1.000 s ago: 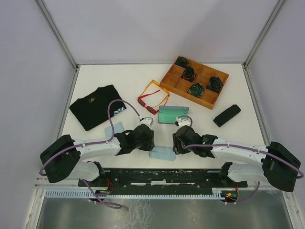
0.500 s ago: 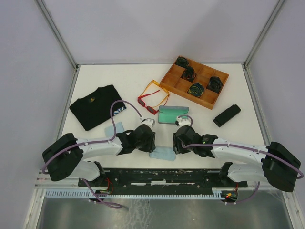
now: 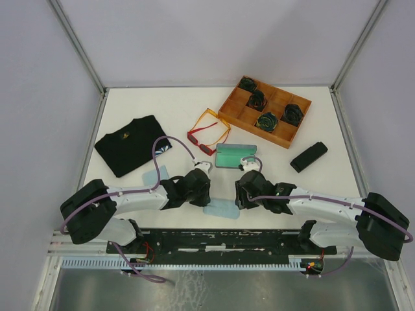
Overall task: Organize the sunglasses
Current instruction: Pick up the glasses cleaning cloth from the center of the board.
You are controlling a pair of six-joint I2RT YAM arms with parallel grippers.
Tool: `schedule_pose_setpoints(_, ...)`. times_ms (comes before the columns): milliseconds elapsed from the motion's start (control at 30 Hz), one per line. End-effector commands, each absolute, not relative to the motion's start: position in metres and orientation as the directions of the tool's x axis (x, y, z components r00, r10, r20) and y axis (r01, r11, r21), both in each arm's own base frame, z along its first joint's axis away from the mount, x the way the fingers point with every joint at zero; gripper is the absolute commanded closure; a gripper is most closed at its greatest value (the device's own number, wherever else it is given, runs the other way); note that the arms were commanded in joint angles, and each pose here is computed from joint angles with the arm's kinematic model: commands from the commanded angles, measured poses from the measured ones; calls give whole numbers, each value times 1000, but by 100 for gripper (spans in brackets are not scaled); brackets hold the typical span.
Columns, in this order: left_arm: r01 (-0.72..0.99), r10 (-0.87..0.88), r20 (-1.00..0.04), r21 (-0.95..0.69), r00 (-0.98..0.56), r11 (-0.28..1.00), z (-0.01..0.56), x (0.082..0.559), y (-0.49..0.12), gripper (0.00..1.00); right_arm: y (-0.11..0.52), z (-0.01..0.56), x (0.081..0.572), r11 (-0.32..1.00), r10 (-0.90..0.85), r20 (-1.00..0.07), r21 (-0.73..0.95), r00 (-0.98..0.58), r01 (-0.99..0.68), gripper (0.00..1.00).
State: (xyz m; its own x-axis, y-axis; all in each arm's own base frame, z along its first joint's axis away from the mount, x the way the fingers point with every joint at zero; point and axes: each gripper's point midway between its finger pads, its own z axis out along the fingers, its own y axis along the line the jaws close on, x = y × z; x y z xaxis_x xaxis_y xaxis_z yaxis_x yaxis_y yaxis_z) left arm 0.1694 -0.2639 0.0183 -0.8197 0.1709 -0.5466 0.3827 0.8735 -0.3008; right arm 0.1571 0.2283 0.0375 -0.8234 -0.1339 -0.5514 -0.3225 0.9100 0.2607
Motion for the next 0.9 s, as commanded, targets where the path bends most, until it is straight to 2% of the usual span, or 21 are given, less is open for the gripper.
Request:
schedule_pose_setpoints(0,427,202,-563,-302,-801,852,20,169,-269,77,234,47,163,901,-101,-579,291,-809,-321,53)
schedule_pose_setpoints(233,424,203,-567,-292,-799,857,19,170,-266,91,234,47,164,907,-98,-577,284,-811,-312,46)
schedule_pose_setpoints(367,423,200,-571,-288,-796,859,20,171,-265,97,238,46,165,906,-110,-570,280,-814,-318,47)
schedule_pose_setpoints(500,422,200,-574,-283,-794,861,21,171,-264,97,244,44,166,899,-113,-562,293,-820,-325,50)
schedule_pose_setpoints(867,419,206,-571,-271,-795,867,18,171,-261,97,249,34,171,905,-89,-551,303,-830,-298,52)
